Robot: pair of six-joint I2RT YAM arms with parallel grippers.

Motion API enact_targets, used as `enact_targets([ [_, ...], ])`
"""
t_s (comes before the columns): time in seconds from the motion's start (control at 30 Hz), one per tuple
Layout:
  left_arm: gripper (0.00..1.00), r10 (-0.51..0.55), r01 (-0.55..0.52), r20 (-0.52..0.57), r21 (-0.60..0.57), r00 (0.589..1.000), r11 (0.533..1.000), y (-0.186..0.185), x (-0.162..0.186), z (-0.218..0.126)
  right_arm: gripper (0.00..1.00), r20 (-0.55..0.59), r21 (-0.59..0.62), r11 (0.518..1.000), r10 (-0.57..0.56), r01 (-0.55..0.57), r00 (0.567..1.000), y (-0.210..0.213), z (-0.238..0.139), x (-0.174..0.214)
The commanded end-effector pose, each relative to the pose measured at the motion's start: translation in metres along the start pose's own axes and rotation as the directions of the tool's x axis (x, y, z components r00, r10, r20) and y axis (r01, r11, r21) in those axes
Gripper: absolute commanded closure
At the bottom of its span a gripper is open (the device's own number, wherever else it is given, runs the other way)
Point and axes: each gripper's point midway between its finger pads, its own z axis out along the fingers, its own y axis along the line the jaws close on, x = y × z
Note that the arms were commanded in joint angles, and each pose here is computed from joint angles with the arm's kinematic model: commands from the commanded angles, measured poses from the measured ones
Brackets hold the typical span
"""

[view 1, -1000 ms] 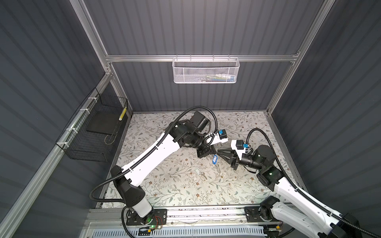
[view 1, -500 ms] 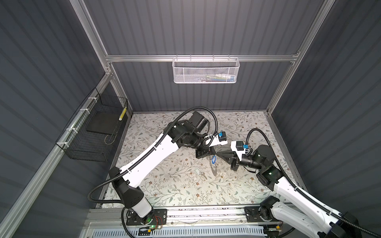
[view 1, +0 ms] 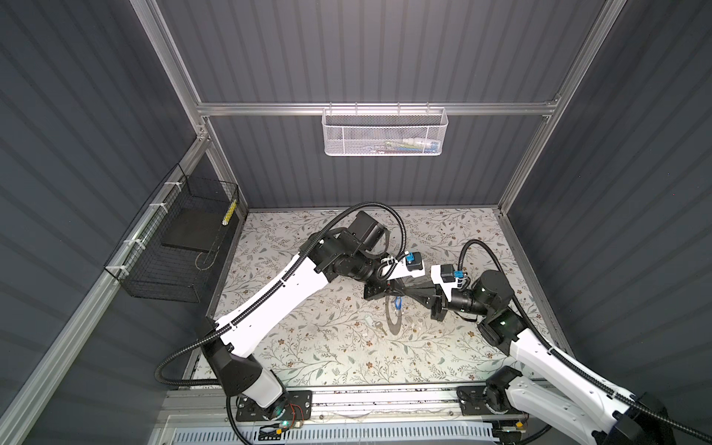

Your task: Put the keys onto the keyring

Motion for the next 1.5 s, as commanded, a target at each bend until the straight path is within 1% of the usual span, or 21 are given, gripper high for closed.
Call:
enact_targets([
  [0.0, 0.56, 0.014, -0.009, 0.051, -0.102, 0.999, 0.995, 0.010, -0.010, -0.014, 1.00, 0.052, 0.041, 0.999, -0.016, 0.014, 0.999, -0.007, -0.004, -0.011],
  [0.07, 0.53, -0.054, 0.065, 0.064, -0.187, 0.996, 0.980, 0.026, -0.005, -0.023, 1.00, 0.067, 0.065, 0.998, -0.015, 0.010, 0.998, -0.011, -0.005, -0.013],
  [0.13, 0.49, -0.093, 0.111, 0.084, -0.232, 0.992, 0.966, 0.032, -0.002, -0.028, 1.00, 0.077, 0.087, 0.996, -0.014, 0.007, 0.997, -0.015, -0.005, -0.014],
  [0.23, 0.49, -0.147, 0.173, 0.117, -0.265, 0.982, 0.949, 0.036, 0.003, -0.028, 1.00, 0.100, 0.129, 0.992, -0.010, -0.003, 0.995, -0.023, -0.005, -0.019],
  [0.27, 0.49, -0.170, 0.200, 0.123, -0.300, 0.978, 0.933, 0.041, 0.007, -0.028, 1.00, 0.113, 0.144, 0.990, -0.011, -0.005, 0.994, -0.026, -0.006, -0.021],
  [0.43, 0.52, -0.229, 0.283, 0.197, -0.320, 0.953, 0.904, 0.042, 0.011, -0.028, 1.00, 0.158, 0.194, 0.981, -0.016, -0.015, 0.987, -0.036, -0.007, -0.033],
  [0.47, 0.52, -0.252, 0.302, 0.190, -0.314, 0.949, 0.900, 0.039, 0.022, -0.019, 1.00, 0.164, 0.199, 0.980, -0.013, -0.020, 0.986, -0.037, -0.007, -0.035],
  [0.67, 0.52, -0.252, 0.320, 0.228, -0.343, 0.940, 0.883, 0.038, 0.028, -0.014, 1.00, 0.181, 0.222, 0.974, -0.010, -0.031, 0.983, -0.042, -0.008, -0.041],
  [0.87, 0.52, -0.226, 0.326, 0.280, -0.389, 0.933, 0.862, 0.049, 0.023, -0.011, 1.00, 0.185, 0.226, 0.974, -0.012, -0.030, 0.983, -0.043, -0.007, -0.043],
  [1.17, 0.53, -0.201, 0.324, 0.310, -0.425, 0.929, 0.845, 0.057, 0.021, -0.004, 1.00, 0.189, 0.225, 0.974, -0.023, -0.021, 0.982, -0.041, -0.008, -0.045],
  [1.27, 0.61, -0.184, 0.313, 0.322, -0.415, 0.929, 0.854, 0.057, 0.016, -0.001, 1.00, 0.198, 0.214, 0.977, -0.030, -0.013, 0.980, -0.038, -0.008, -0.047],
  [1.3, 0.66, -0.180, 0.307, 0.320, -0.411, 0.930, 0.858, 0.057, 0.016, 0.001, 1.00, 0.200, 0.214, 0.977, -0.029, -0.015, 0.979, -0.038, -0.008, -0.047],
  [1.37, 0.71, -0.162, 0.287, 0.319, -0.396, 0.934, 0.872, 0.054, 0.012, 0.003, 1.00, 0.202, 0.213, 0.977, -0.030, -0.014, 0.979, -0.038, -0.008, -0.048],
  [1.43, 0.80, -0.148, 0.271, 0.318, -0.388, 0.936, 0.881, 0.051, 0.010, 0.005, 1.00, 0.204, 0.217, 0.976, -0.030, -0.015, 0.979, -0.039, -0.009, -0.048],
  [1.47, 0.82, -0.145, 0.265, 0.314, -0.384, 0.938, 0.884, 0.051, 0.010, 0.006, 1.00, 0.206, 0.217, 0.976, -0.029, -0.017, 0.978, -0.038, -0.009, -0.049],
])
